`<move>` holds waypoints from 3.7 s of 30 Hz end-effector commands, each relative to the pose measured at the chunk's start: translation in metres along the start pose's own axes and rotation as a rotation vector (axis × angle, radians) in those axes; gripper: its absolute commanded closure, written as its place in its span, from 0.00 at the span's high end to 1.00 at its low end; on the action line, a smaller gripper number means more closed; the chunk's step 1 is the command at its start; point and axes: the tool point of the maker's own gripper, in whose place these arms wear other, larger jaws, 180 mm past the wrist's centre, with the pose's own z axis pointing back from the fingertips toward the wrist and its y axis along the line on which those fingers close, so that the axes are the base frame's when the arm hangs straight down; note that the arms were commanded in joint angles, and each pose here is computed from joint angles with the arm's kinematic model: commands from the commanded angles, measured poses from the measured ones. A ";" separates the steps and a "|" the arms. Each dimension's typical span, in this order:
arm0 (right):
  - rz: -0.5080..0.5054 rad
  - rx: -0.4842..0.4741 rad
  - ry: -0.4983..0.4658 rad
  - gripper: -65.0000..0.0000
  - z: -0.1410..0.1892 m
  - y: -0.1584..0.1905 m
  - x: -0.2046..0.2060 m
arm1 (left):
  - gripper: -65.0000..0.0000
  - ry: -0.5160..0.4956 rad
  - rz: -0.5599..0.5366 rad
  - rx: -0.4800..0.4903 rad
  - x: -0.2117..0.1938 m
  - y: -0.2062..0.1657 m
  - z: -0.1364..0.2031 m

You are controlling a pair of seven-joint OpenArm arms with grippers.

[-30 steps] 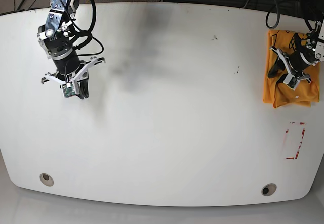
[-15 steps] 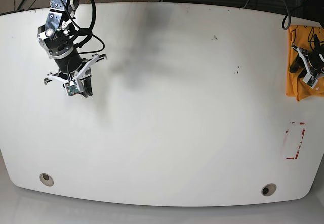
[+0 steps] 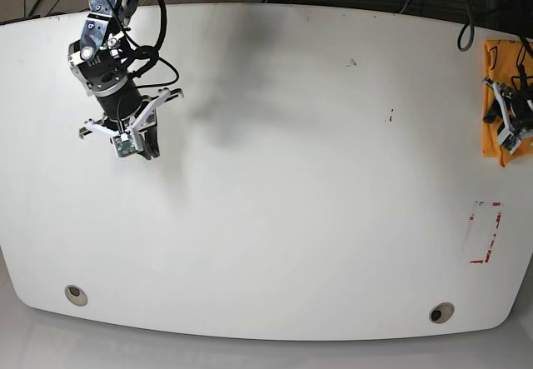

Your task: Layout the t-shirt on the table in an organized manner, then fold the t-shirt properly

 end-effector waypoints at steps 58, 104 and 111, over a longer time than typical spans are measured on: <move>-0.360 0.123 0.314 0.08 0.217 0.122 -0.174 | 0.25 -0.030 0.518 -0.174 -0.071 -0.358 0.148; -0.535 0.207 0.781 0.09 0.109 0.147 -0.397 | 0.25 0.514 0.690 -0.170 -0.217 -0.378 -0.077; -0.576 0.206 0.809 0.09 0.094 0.151 -0.401 | 0.25 0.574 0.700 -0.096 -0.216 -0.367 -0.089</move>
